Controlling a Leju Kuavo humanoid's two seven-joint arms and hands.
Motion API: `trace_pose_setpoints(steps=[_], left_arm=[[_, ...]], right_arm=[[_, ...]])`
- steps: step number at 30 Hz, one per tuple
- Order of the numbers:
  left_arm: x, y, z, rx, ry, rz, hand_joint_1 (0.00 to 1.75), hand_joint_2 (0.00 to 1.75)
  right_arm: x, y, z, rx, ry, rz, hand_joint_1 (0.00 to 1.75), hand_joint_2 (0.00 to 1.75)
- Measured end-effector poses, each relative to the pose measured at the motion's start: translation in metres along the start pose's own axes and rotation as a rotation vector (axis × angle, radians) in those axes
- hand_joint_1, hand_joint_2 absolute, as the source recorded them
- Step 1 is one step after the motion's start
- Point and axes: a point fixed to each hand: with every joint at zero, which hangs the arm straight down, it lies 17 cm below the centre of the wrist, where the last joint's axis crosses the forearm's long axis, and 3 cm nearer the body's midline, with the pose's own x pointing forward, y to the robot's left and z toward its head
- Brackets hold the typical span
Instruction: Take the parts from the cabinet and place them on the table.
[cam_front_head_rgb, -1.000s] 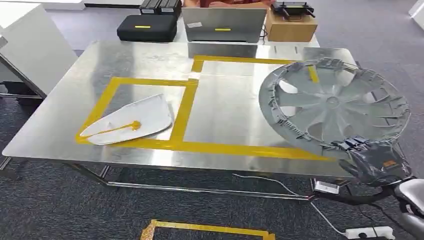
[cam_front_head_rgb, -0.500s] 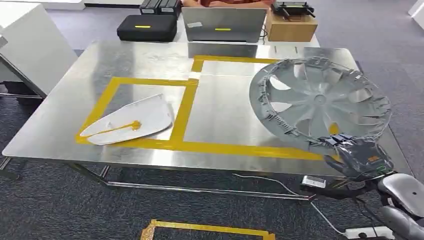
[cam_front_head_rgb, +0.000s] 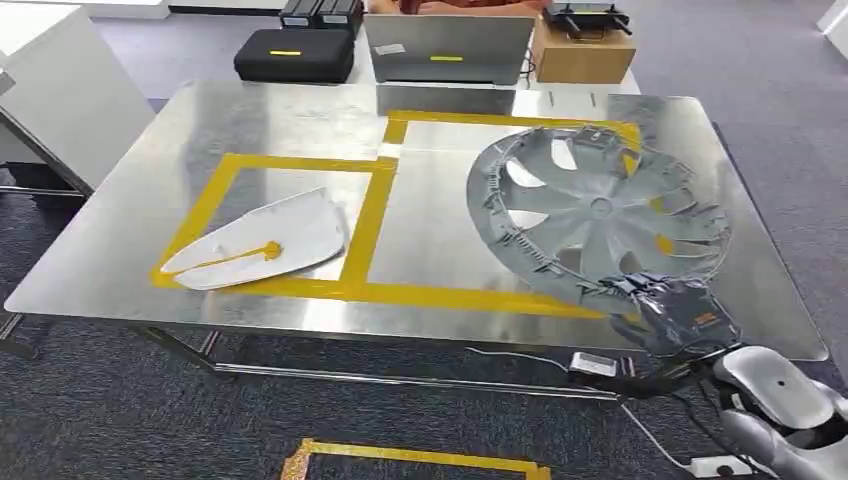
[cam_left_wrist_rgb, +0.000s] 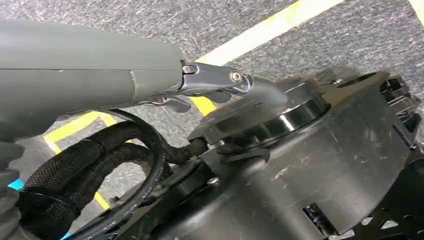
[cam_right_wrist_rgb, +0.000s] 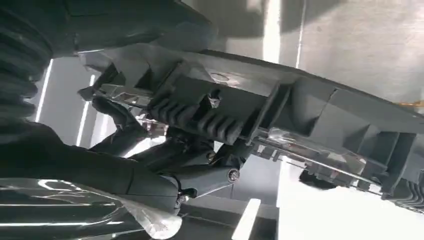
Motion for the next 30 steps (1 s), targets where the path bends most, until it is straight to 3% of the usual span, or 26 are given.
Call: trace_pose_setpoints(steps=[6, 7, 20, 30], left_arm=[[0.001, -0.001, 0.000, -0.009, -0.003, 0.008, 0.00, 1.75], [0.001, -0.002, 0.000, -0.011, -0.003, 0.008, 0.00, 0.00], [0.002, -0.007, 0.001, -0.029, -0.024, 0.005, 0.00, 0.00], [0.004, -0.007, 0.001, -0.025, -0.036, 0.013, 0.00, 0.00]], right_arm=[[0.000, 0.000, -0.002, -0.004, -0.006, -0.001, 0.00, 1.75], [0.000, -0.001, -0.003, -0.006, -0.006, -0.001, 0.00, 1.75], [-0.013, -0.011, -0.002, -0.049, 0.038, 0.009, 0.00, 1.75], [0.011, -0.049, -0.002, -0.186, 0.019, 0.066, 0.00, 1.75]])
